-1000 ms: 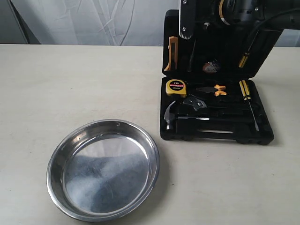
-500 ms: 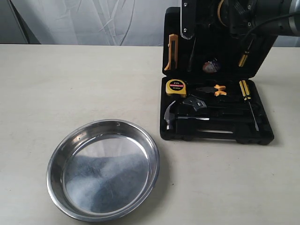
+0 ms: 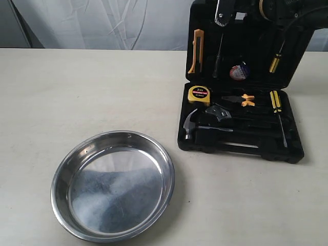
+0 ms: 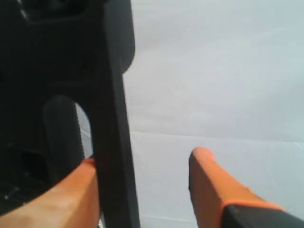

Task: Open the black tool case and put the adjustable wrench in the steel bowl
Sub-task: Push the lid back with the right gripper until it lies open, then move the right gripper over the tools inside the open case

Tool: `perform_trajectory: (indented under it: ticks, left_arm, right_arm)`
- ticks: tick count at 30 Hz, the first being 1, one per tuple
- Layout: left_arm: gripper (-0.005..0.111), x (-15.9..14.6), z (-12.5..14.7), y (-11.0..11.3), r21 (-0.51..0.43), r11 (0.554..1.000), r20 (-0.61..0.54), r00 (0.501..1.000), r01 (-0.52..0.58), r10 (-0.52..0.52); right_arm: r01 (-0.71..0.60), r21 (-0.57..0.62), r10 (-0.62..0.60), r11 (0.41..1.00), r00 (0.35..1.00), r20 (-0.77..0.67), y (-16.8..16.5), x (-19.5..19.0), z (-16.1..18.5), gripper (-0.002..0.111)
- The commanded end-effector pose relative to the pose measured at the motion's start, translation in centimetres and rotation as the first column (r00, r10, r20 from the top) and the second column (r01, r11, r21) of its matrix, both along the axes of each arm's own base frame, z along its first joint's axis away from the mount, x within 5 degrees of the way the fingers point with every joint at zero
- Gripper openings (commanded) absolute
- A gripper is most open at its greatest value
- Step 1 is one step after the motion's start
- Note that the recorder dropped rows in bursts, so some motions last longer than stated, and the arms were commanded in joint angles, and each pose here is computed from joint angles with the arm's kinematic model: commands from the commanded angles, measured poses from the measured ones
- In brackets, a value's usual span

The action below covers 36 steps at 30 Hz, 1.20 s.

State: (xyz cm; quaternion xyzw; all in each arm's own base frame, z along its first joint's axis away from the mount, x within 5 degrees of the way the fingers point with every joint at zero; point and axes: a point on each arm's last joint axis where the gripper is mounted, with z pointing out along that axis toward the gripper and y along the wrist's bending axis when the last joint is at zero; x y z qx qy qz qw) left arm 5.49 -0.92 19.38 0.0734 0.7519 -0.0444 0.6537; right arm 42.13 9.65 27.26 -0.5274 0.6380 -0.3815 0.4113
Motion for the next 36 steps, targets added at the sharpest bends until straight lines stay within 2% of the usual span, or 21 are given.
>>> perform_trajectory:
  ticks: [1,7,11,18,36]
  left_arm:
    - [0.000,0.0,-0.1,0.0,-0.001,1.000,0.005,1.000,0.007,-0.007]
    - [0.000,0.0,-0.1,0.0,-0.001,1.000,0.005,1.000,0.007,-0.007]
    - [0.000,0.0,-0.1,0.0,-0.001,1.000,0.005,1.000,0.007,-0.007]
    - [0.000,0.0,-0.1,0.0,-0.001,1.000,0.005,1.000,0.007,-0.007]
    - [0.000,0.0,-0.1,0.0,-0.001,1.000,0.005,1.000,0.007,-0.007]
  right_arm:
    - [0.006,0.030,-0.008,1.000,0.999,0.041,-0.4,0.0,1.6,0.050]
    - [-0.054,0.107,0.053,0.993,0.998,0.018,0.4,0.0,1.2,0.050]
    - [-0.029,0.234,0.034,0.972,0.999,-0.018,0.7,0.0,0.7,0.050]
    - [-0.033,0.382,0.055,0.924,0.997,-0.045,1.4,0.1,0.3,0.050]
    - [0.037,0.426,-0.030,0.904,0.999,-0.024,0.1,0.8,1.7,0.050]
